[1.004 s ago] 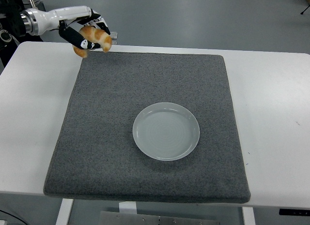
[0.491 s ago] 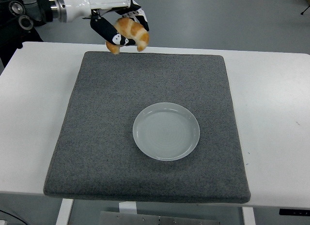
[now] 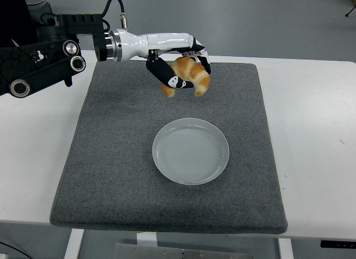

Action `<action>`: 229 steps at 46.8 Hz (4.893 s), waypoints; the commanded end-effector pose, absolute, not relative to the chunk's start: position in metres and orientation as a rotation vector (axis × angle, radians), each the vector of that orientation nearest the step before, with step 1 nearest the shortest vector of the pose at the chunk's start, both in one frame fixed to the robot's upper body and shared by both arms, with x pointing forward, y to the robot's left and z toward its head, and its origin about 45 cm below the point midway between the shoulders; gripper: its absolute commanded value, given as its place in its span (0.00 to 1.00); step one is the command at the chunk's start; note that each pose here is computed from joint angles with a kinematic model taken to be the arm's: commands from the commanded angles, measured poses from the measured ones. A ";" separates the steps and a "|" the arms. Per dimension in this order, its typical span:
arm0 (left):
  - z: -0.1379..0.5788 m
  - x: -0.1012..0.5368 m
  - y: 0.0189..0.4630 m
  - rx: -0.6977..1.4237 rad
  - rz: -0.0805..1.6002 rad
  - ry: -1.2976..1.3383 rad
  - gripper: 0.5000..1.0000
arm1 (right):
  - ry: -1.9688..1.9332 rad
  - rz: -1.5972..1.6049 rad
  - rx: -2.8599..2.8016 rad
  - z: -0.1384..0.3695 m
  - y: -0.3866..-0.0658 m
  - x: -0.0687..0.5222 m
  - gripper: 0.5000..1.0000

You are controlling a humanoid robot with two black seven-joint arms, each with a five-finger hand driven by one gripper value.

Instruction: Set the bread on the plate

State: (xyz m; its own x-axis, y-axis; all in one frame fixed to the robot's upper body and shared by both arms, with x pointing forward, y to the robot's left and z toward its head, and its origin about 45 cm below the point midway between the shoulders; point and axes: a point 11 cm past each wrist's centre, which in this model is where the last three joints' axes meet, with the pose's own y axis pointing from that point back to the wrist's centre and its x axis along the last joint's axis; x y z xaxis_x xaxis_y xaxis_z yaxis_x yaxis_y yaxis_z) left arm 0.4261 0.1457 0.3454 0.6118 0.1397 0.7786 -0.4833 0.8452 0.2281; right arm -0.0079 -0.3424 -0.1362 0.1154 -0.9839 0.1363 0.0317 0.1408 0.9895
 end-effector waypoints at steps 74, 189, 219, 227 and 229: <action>0.208 0.371 0.131 0.511 0.283 -0.761 0.00 | -1.161 -1.043 1.131 -0.136 -0.342 -0.008 0.86; 0.360 0.467 0.230 0.145 0.874 -0.452 0.98 | -1.159 -1.042 1.129 -0.136 -0.342 -0.008 0.86; 0.360 0.495 0.312 -0.213 1.168 0.013 0.99 | -1.162 -1.038 1.126 -0.136 -0.343 -0.008 0.86; 0.342 0.493 0.322 -0.275 1.210 0.116 0.99 | -1.163 -1.037 1.125 -0.136 -0.343 -0.008 0.86; 0.339 0.493 0.324 -0.292 1.219 0.139 0.99 | -1.163 -1.037 1.125 -0.136 -0.343 -0.008 0.86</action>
State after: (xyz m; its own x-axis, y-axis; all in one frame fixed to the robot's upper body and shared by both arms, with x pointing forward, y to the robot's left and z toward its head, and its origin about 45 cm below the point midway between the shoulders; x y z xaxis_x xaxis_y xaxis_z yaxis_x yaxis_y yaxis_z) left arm 0.4936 0.3216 0.3440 0.3566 0.9079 -0.2204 -0.9322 0.3300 -0.1487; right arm -0.0079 -0.3430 -0.1361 0.1167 -0.9827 0.1435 0.0309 0.1481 0.9885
